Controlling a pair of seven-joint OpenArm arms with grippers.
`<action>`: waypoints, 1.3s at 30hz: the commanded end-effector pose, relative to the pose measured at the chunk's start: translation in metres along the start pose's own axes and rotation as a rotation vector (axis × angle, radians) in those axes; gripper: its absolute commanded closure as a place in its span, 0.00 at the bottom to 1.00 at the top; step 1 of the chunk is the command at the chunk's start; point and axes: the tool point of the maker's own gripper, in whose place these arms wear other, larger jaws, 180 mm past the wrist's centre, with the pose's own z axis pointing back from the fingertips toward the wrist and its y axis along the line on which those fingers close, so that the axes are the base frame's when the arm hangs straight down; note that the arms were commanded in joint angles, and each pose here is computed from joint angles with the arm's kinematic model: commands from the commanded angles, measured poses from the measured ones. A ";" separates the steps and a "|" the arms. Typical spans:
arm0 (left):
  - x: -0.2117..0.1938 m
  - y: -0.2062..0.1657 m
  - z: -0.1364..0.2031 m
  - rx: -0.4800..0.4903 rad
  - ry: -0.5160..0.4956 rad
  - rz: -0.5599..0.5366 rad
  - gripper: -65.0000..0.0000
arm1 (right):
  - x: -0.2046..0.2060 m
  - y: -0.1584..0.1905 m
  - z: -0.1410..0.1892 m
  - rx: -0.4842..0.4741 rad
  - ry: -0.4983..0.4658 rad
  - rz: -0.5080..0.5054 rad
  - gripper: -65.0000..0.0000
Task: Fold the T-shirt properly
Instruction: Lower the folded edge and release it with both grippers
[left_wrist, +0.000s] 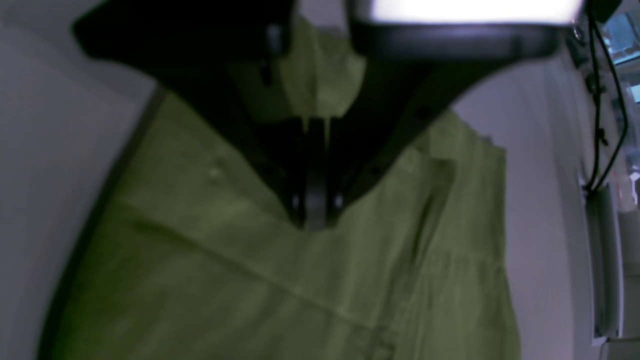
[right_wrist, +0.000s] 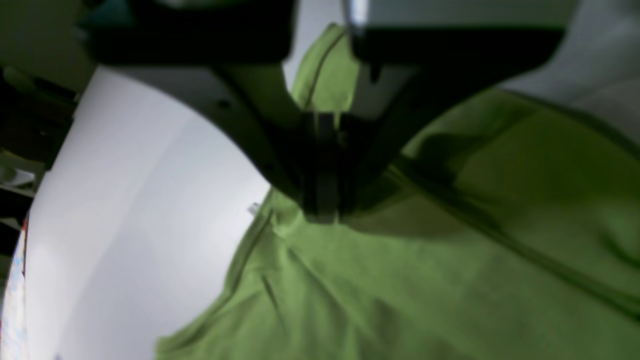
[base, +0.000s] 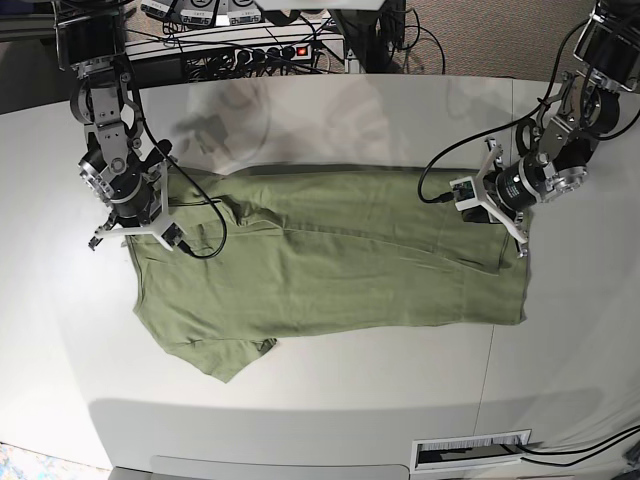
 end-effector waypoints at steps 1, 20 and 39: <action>-0.022 -0.013 0.004 -0.072 0.090 -0.033 1.00 | 0.001 -0.014 0.004 -0.029 0.000 0.000 1.00; -0.037 -0.102 0.037 -0.337 0.086 0.054 1.00 | -0.063 0.004 0.017 0.136 0.232 -0.021 1.00; -0.026 -0.181 0.081 -0.499 0.089 0.027 1.00 | -0.088 0.035 0.050 0.177 0.290 0.090 1.00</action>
